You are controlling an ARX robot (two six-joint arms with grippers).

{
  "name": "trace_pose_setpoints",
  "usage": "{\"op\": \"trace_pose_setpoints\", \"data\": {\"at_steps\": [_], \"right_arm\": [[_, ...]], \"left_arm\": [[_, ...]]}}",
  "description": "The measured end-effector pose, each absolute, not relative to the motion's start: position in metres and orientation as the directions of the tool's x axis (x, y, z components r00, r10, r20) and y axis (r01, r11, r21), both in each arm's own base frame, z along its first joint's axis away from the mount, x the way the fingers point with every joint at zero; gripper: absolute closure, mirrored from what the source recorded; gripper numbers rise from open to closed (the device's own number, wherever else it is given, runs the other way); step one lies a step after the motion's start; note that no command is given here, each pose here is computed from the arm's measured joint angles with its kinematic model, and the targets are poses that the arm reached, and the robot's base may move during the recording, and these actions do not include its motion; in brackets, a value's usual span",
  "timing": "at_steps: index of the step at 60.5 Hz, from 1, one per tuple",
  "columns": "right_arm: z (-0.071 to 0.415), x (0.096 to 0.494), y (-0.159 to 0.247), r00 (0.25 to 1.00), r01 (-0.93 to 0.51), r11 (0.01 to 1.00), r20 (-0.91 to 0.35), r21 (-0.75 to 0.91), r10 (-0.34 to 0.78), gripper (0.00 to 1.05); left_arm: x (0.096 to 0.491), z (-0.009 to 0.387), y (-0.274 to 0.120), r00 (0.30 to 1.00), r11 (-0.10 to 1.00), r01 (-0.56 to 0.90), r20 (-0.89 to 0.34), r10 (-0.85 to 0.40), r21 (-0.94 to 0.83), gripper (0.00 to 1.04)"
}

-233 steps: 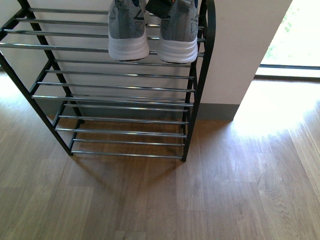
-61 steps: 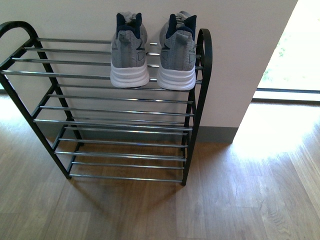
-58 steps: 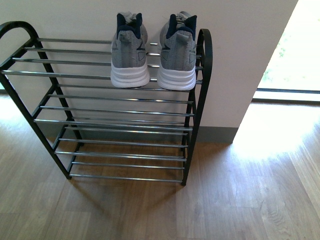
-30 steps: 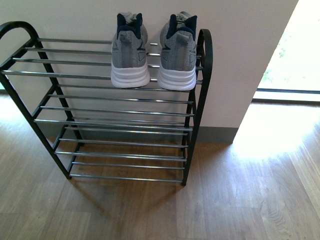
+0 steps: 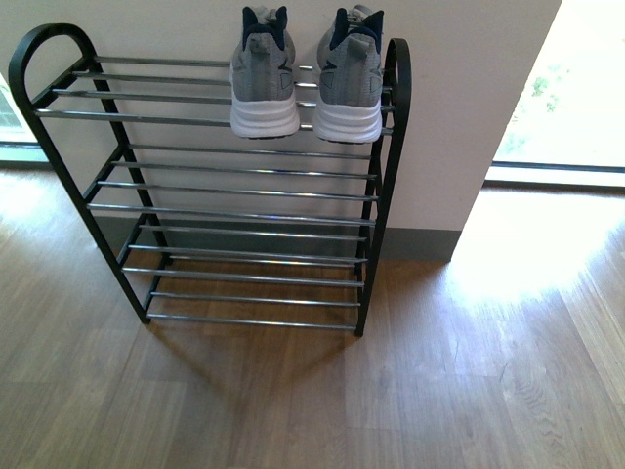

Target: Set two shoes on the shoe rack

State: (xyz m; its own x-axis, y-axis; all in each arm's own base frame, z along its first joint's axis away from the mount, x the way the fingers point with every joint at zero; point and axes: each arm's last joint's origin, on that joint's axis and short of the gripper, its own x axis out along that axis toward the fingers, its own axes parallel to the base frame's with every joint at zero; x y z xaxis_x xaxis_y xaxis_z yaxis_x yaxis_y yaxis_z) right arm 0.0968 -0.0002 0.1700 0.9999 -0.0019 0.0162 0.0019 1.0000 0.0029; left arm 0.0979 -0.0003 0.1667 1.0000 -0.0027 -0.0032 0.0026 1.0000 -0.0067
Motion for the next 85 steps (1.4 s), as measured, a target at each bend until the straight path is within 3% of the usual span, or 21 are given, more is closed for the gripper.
{"op": "trace_pose_setpoints", "data": {"at_steps": [85], "right_arm": [[0.1698, 0.0968, -0.0001, 1.000, 0.001, 1.000, 0.015, 0.003, -0.002, 0.09]], "left_arm": [[0.0979, 0.1667, -0.0003, 1.000, 1.000, 0.003, -0.003, -0.003, -0.006, 0.09]]}}
